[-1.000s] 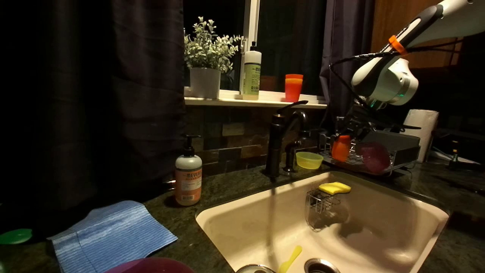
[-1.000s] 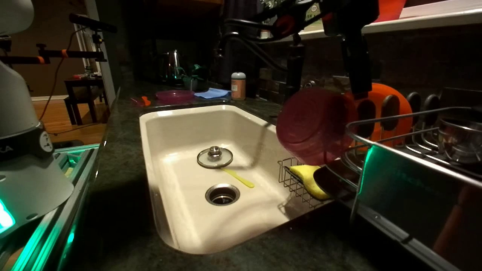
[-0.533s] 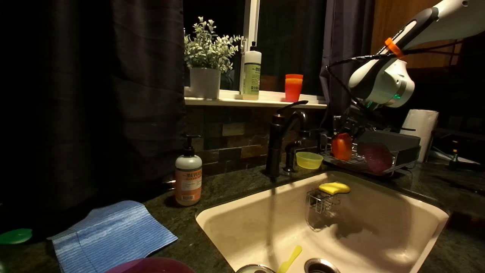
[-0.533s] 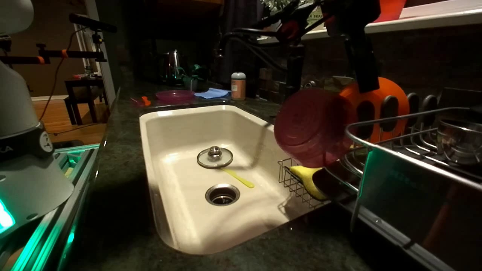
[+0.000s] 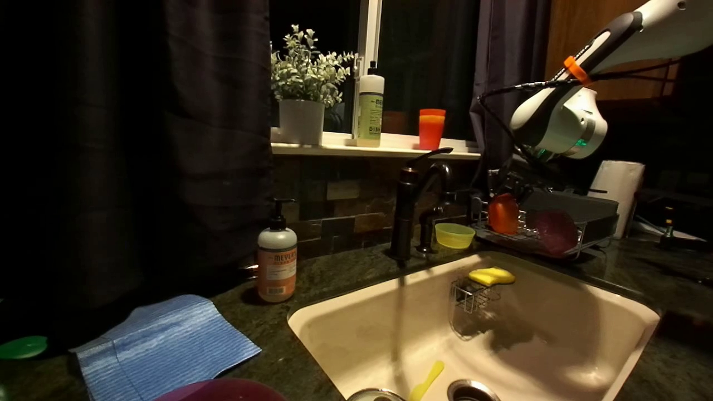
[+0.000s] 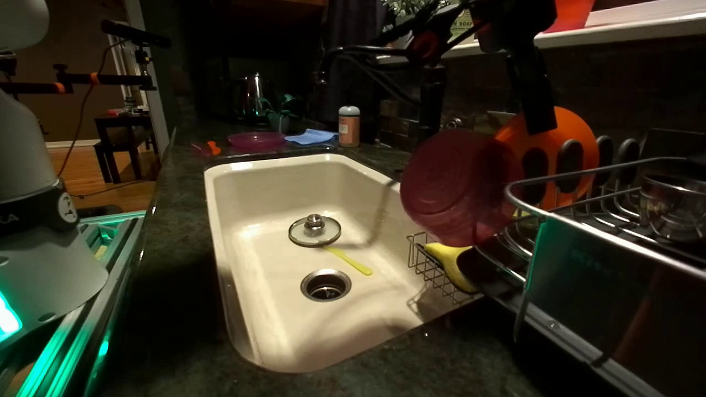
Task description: Put the orange bowl inside the yellow bowl and put the purple bowl inside the other plastic bowls
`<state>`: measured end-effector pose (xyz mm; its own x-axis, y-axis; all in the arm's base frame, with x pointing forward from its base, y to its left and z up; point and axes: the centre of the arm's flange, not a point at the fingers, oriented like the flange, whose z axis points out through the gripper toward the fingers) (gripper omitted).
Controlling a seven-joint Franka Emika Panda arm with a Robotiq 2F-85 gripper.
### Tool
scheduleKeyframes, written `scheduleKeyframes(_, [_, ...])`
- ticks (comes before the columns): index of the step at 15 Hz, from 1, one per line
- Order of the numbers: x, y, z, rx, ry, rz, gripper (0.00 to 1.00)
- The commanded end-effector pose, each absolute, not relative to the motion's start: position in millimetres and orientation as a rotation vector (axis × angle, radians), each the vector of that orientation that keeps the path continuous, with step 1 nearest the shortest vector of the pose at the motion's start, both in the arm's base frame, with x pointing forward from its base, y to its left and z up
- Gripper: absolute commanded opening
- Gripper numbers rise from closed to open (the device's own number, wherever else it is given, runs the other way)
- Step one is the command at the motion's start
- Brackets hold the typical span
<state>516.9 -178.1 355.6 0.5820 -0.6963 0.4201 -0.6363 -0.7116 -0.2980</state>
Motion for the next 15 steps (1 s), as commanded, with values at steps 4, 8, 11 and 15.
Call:
scheduleKeyframes(4, [510,-180,363,-2.605,1.191,-0.834,0.03])
scheduleKeyframes(8, [509,-172,375,-2.583,1.185,-0.864,0.02])
scheduleKeyframes(11, [508,-165,380,-2.594,1.167,-0.87,0.02])
scheduleKeyframes(15, [511,-150,386,-2.618,1.099,-0.868,0.02])
